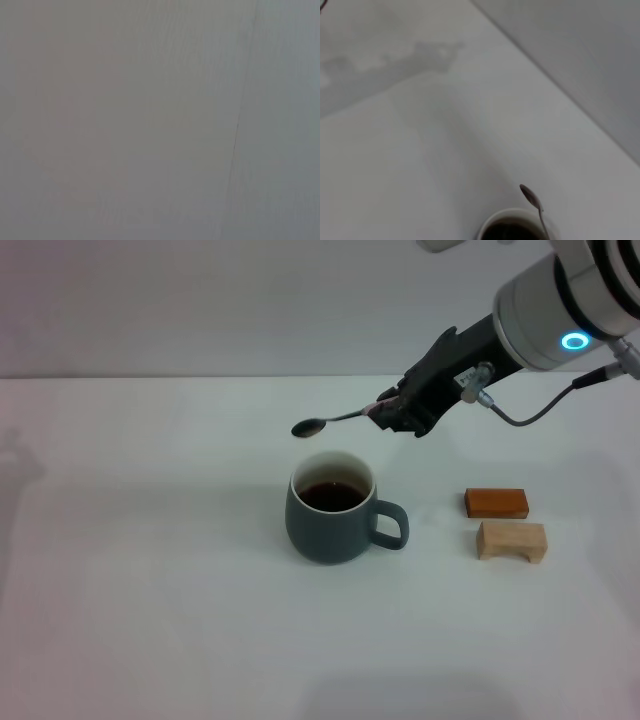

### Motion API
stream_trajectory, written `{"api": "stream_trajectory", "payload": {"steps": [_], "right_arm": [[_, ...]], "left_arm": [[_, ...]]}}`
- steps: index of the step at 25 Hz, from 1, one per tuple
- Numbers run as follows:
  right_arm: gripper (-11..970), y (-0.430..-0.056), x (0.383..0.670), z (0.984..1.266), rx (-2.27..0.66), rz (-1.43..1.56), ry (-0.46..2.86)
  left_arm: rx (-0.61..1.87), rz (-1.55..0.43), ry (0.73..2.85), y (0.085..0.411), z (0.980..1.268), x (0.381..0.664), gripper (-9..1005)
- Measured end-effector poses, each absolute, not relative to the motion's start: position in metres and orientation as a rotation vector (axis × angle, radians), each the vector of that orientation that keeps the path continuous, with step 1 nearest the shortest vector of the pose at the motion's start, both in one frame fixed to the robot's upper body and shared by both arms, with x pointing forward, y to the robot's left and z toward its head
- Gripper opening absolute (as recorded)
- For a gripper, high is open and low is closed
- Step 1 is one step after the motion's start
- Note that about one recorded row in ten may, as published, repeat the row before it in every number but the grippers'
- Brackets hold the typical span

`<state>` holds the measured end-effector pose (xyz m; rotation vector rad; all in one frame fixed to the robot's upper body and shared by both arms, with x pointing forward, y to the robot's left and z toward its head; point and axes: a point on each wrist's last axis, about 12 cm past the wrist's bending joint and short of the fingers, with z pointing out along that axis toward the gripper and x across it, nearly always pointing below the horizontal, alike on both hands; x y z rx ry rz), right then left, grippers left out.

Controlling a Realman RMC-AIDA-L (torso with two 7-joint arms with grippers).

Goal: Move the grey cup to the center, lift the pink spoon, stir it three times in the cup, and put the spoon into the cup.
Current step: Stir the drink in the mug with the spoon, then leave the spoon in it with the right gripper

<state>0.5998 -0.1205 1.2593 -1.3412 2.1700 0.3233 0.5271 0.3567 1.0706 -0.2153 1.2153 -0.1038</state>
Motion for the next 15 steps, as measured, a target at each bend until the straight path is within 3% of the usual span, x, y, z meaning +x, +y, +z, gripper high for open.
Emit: {"api": "stream_trajectory", "payload": {"steps": [15], "right_arm": [[123,-0.099,0.611,1.261,-1.484,0.321,2.297]], "left_arm": [[-0.220,-0.110,1.213,0.357,1.071,0.527,-2]]}}
